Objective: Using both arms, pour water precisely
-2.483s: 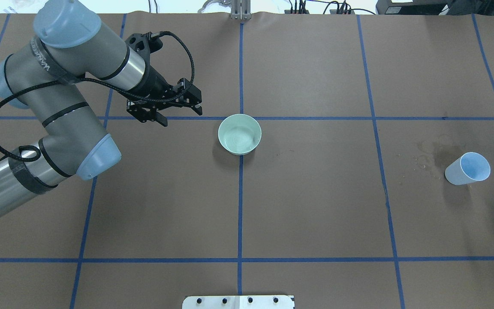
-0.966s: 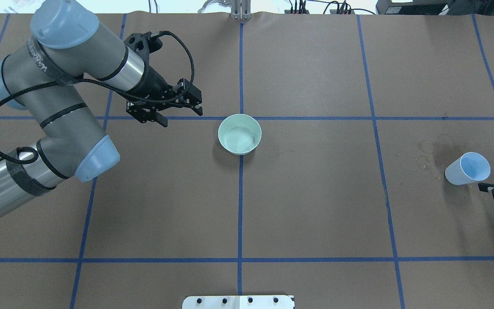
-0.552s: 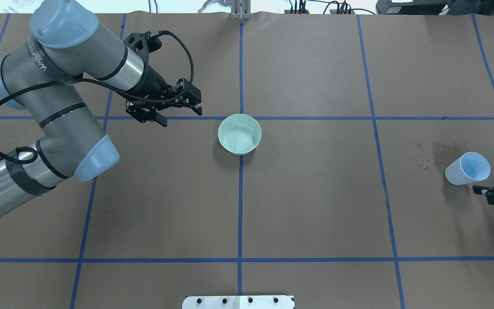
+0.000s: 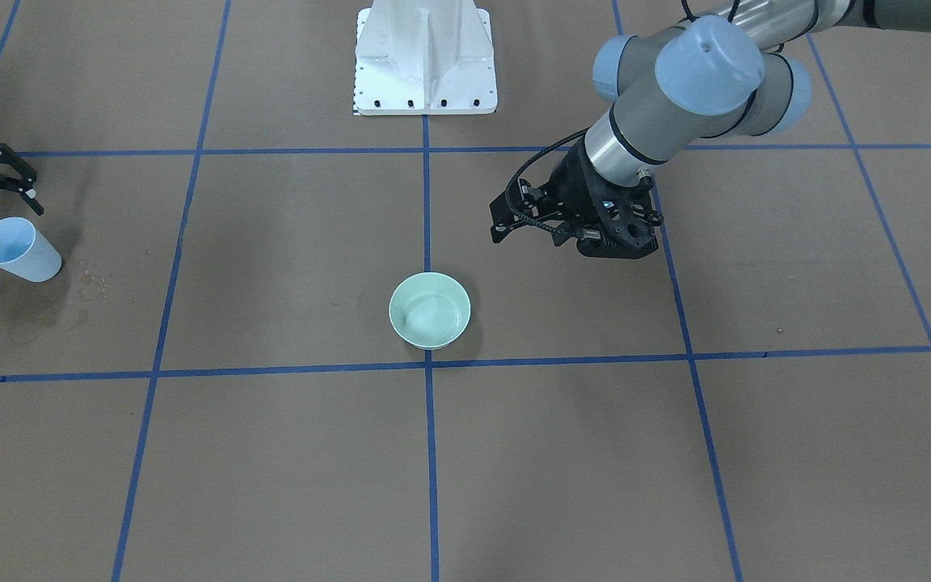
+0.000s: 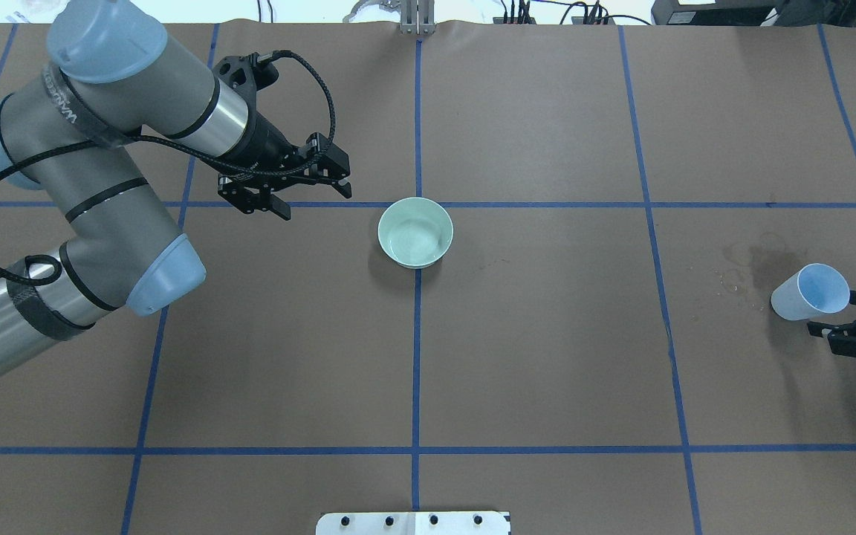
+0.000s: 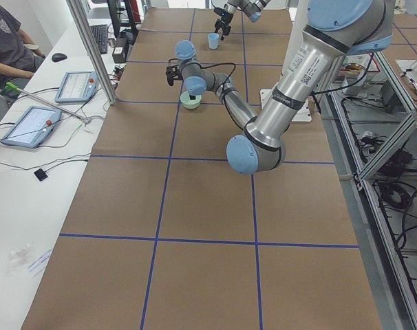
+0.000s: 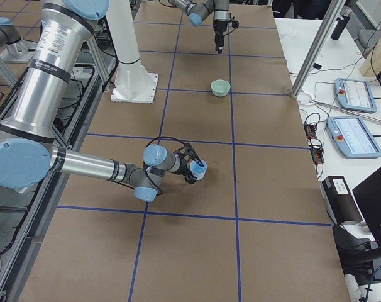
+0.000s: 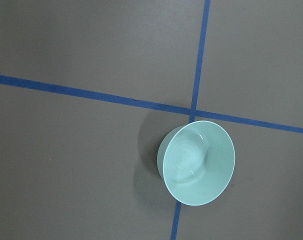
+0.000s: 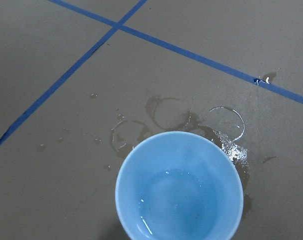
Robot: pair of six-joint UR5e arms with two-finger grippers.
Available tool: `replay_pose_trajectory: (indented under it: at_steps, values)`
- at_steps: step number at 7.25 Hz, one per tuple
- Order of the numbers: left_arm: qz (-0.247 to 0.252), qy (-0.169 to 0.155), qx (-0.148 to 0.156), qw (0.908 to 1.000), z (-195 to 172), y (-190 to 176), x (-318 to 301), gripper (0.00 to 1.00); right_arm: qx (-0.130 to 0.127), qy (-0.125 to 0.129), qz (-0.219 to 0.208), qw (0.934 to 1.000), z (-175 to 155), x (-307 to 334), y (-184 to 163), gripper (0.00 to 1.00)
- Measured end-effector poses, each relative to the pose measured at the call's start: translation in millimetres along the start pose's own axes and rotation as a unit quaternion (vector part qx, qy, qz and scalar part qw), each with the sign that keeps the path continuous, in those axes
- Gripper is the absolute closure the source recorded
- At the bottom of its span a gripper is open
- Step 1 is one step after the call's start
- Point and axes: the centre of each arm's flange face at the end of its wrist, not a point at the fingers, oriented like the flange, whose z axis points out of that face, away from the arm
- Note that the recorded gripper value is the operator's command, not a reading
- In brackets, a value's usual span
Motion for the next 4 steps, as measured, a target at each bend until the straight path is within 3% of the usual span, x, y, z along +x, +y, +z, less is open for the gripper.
replay_pose_trajectory:
  at_steps: [4]
  values:
    - [-0.002,-0.003,-0.001,1.0,3,0,-4,0.0,0.006,0.012,-0.001,0.9999,17,3,-4,0.01]
